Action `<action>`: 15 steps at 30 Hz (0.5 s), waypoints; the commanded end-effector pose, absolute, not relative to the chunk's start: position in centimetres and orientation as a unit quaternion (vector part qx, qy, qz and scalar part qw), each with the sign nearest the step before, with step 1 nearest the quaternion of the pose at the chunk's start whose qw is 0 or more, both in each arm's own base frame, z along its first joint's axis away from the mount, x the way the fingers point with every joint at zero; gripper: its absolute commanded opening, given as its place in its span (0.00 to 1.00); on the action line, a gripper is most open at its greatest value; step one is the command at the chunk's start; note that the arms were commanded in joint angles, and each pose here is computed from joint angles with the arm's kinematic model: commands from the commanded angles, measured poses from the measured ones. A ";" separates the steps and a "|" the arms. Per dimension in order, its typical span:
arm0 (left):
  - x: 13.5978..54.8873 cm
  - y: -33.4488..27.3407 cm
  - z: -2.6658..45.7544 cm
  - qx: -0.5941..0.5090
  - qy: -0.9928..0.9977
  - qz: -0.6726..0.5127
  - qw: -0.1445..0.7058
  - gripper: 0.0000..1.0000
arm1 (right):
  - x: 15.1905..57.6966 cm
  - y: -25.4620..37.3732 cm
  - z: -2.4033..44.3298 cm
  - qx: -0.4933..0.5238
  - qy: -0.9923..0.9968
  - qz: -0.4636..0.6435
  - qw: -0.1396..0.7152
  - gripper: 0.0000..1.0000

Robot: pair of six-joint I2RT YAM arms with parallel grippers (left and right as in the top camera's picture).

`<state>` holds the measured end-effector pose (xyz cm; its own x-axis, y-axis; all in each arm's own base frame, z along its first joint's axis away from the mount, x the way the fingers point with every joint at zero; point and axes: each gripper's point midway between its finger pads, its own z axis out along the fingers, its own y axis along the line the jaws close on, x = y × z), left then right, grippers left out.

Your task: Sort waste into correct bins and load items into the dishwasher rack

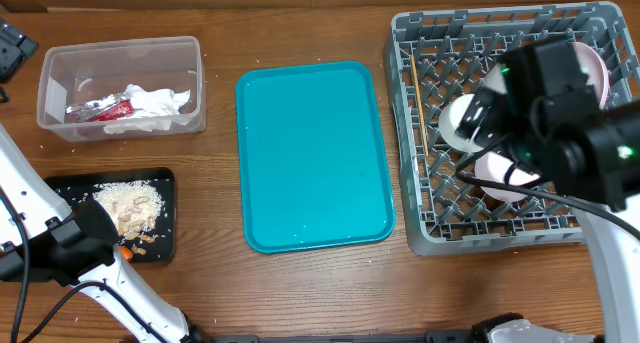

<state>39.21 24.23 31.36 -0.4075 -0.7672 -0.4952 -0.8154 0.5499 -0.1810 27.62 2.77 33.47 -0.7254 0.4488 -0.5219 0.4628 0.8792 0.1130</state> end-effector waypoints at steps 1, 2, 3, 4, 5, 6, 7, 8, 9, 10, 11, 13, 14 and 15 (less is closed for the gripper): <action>39.5 24.2 31.1 -0.476 0.836 0.045 0.269 1.00 | 26.0 -0.1 38.3 0.241 0.894 -0.007 0.378 1.00; 39.5 24.2 31.1 -0.476 0.836 0.045 0.269 1.00 | 25.9 -0.4 39.2 0.221 0.890 -0.007 0.399 1.00; 39.5 24.2 31.1 -0.476 0.836 0.045 0.269 1.00 | 25.6 -0.9 41.2 0.159 0.876 -0.009 0.455 1.00; 39.5 24.2 31.1 -0.476 0.836 0.045 0.269 1.00 | 25.3 -1.5 41.9 0.129 0.862 -0.011 0.490 1.00; 39.5 24.2 31.1 -0.476 0.836 0.045 0.269 1.00 | 25.1 -1.8 41.8 0.125 0.856 -0.012 0.502 1.00; 39.5 24.2 31.1 -0.476 0.836 0.045 0.269 1.00 | 24.8 -2.3 41.3 0.128 0.847 -0.011 0.516 1.00; 39.5 24.2 31.1 -0.476 0.836 0.045 0.269 1.00 | 24.7 -2.6 40.8 0.135 0.842 -0.009 0.523 1.00; 39.5 24.2 31.1 -0.476 0.836 0.045 0.269 1.00 | 24.5 -2.9 39.7 0.141 0.835 -0.002 0.532 1.00; 39.5 24.2 31.1 -0.476 0.836 0.045 0.269 1.00 | 24.4 -3.1 38.9 0.145 0.829 0.001 0.540 1.00; 39.5 24.2 31.1 -0.476 0.836 0.045 0.269 1.00 | 24.3 -3.2 37.8 0.147 0.822 0.006 0.550 1.00; 39.5 24.2 31.1 -0.476 0.836 0.045 0.269 1.00 | 24.3 -3.3 36.7 0.148 0.815 0.010 0.560 1.00; 39.5 24.2 31.1 -0.476 0.836 0.045 0.269 1.00 | 24.3 -3.4 33.3 0.146 0.786 0.018 0.601 1.00; 39.5 24.2 31.1 -0.476 0.836 0.045 0.269 1.00 | 24.3 -3.4 32.7 0.145 0.778 0.019 0.611 1.00; 39.5 24.2 31.1 -0.476 0.836 0.045 0.269 1.00 | 24.3 -3.3 31.3 0.141 0.759 0.022 0.635 1.00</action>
